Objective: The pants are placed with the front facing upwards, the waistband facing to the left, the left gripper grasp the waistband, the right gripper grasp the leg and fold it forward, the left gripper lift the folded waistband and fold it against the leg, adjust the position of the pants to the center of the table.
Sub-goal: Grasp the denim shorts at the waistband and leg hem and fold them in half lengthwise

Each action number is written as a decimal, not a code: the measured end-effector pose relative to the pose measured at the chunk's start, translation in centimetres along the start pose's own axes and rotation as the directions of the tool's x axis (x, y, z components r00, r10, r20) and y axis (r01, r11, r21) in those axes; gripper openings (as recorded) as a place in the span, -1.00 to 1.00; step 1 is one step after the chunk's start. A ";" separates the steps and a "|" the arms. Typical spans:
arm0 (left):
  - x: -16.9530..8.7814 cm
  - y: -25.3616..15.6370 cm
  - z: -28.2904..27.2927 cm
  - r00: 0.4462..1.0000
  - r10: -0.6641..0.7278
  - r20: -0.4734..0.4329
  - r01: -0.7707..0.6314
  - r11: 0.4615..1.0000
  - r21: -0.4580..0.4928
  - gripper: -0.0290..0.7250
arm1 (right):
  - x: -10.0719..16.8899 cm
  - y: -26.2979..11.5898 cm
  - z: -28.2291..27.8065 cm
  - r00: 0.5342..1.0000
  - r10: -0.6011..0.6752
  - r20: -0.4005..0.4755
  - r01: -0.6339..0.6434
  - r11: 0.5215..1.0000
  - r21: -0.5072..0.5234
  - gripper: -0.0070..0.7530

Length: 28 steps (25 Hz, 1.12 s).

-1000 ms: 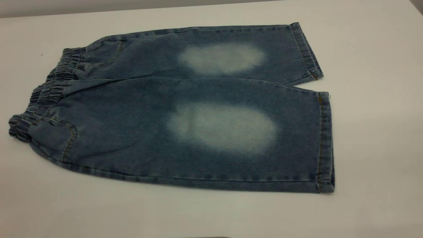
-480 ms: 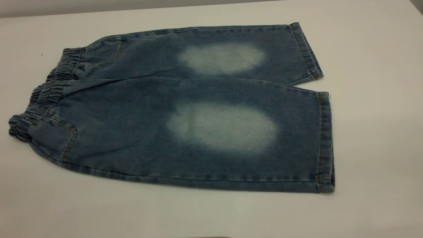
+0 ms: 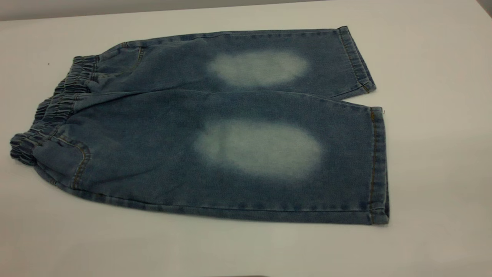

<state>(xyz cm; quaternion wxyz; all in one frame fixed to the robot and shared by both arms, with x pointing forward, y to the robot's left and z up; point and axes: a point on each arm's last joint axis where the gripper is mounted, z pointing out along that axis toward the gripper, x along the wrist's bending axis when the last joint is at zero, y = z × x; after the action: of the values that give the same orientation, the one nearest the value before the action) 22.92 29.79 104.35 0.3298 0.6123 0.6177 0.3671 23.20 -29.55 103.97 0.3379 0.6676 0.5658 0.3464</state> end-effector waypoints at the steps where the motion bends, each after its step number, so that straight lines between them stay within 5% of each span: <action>1: 0.0 0.0 0.0 1.000 0.000 0.000 0.000 1.000 0.000 0.45 | 0.0 0.0 0.0 1.000 0.000 0.000 0.000 1.000 0.000 0.46; 8: 0.0 0.5 -0.1 1.000 0.000 -0.001 0.000 1.000 -0.006 0.45 | 0.5 0.7 0.3 0.999 0.021 -0.049 -0.020 0.999 0.030 0.46; 13: 0.4 5.1 1.0 0.998 -0.066 -0.003 0.065 0.997 -0.027 0.45 | 1.8 3.4 2.5 0.986 0.019 -0.163 -0.001 0.994 0.112 0.46; 21: 1.0 10.7 8.4 0.989 -0.145 -0.023 0.147 0.962 0.229 0.45 | 3.6 6.5 9.7 0.935 0.085 -0.345 0.022 0.955 0.295 0.46; 28: 1.3 10.6 16.9 0.974 -0.212 -0.074 0.224 0.881 0.416 0.45 | 4.6 6.4 16.6 0.877 0.230 -0.423 -0.004 0.882 0.471 0.46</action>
<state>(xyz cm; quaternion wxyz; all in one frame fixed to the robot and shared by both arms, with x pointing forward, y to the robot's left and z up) 42.84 31.70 104.83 0.2205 0.5908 0.7515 0.1938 41.17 -26.79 100.91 0.0035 0.6586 0.6528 0.3743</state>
